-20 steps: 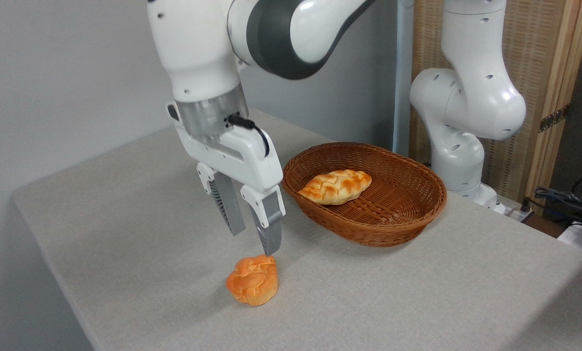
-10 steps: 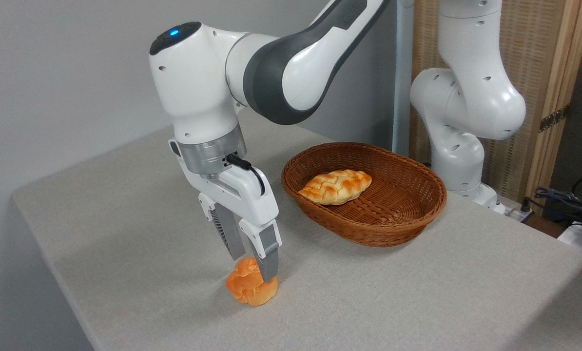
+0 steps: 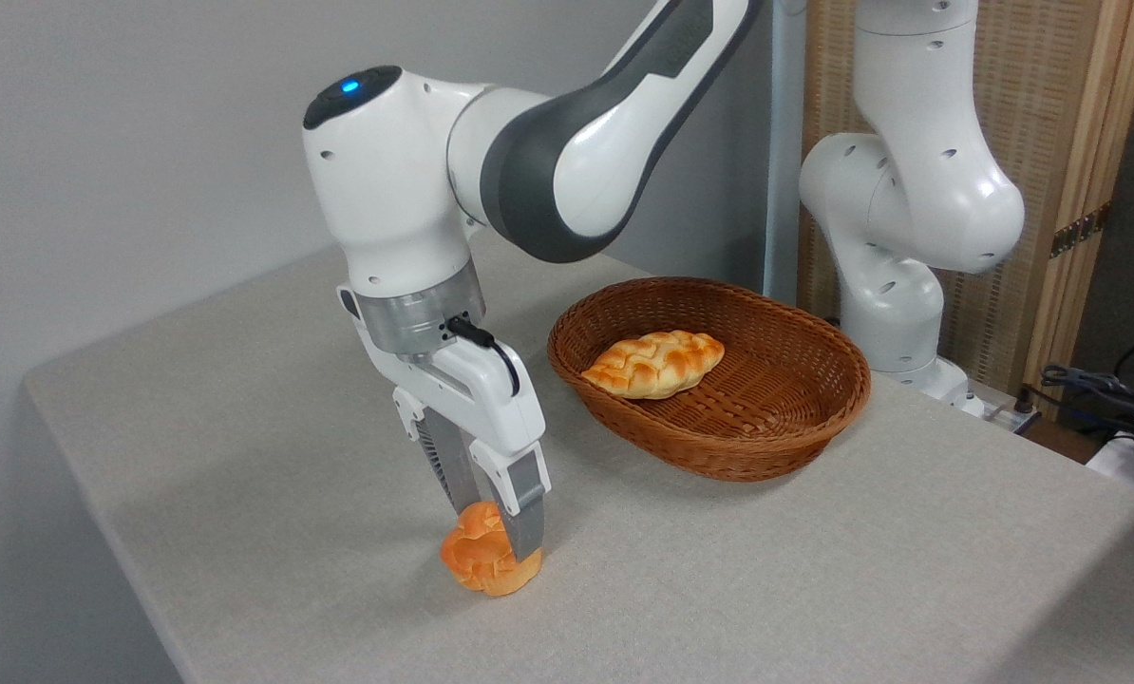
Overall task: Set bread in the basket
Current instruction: 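Close the gripper around the orange bun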
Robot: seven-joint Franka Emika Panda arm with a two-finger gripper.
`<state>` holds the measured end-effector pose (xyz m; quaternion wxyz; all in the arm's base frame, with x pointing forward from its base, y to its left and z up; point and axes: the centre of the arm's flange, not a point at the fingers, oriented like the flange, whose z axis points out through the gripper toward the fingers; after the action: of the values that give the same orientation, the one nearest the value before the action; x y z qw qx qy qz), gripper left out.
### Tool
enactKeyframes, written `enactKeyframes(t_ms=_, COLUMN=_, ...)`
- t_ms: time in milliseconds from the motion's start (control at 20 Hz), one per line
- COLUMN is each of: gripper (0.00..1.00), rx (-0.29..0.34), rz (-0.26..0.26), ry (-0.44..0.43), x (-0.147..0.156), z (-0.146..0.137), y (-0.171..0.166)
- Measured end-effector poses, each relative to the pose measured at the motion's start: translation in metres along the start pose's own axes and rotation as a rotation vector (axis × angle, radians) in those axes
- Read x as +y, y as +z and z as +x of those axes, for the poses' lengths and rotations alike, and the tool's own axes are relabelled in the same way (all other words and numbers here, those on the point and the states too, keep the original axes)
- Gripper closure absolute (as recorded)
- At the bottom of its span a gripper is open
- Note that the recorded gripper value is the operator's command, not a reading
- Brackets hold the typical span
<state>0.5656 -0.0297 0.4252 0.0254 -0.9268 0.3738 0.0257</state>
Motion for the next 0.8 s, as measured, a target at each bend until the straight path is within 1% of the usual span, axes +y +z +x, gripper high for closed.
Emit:
enactKeyframes(t_ms=250, gripper=0.0, rx=0.009, rz=0.006, ry=0.002, x=0.0021, z=-0.0006, y=0.01)
enactKeyframes(t_ms=300, gripper=0.1, rx=0.009, rz=0.006, ry=0.002, x=0.0021, z=-0.0005, y=0.0099)
enactKeyframes(t_ms=350, gripper=0.27, rx=0.009, rz=0.006, ry=0.002, x=0.0021, z=-0.0006, y=0.0099)
enactKeyframes(t_ms=400, gripper=0.46, rx=0.009, rz=0.006, ry=0.002, x=0.0021, z=-0.0006, y=0.0098)
enactKeyframes(t_ms=450, gripper=0.59, rx=0.009, rz=0.006, ry=0.002, x=0.0021, z=-0.0006, y=0.0098)
enactKeyframes(t_ms=500, gripper=0.67, rx=0.009, rz=0.006, ry=0.002, x=0.0022, z=-0.0005, y=0.0097)
enactKeyframes(t_ms=600, gripper=0.74, rx=0.01, rz=0.007, ry=0.003, x=0.0023, z=-0.0004, y=0.0097)
enactKeyframes(t_ms=800, gripper=0.74, rx=0.01, rz=0.007, ry=0.003, x=0.0025, z=-0.0002, y=0.0096)
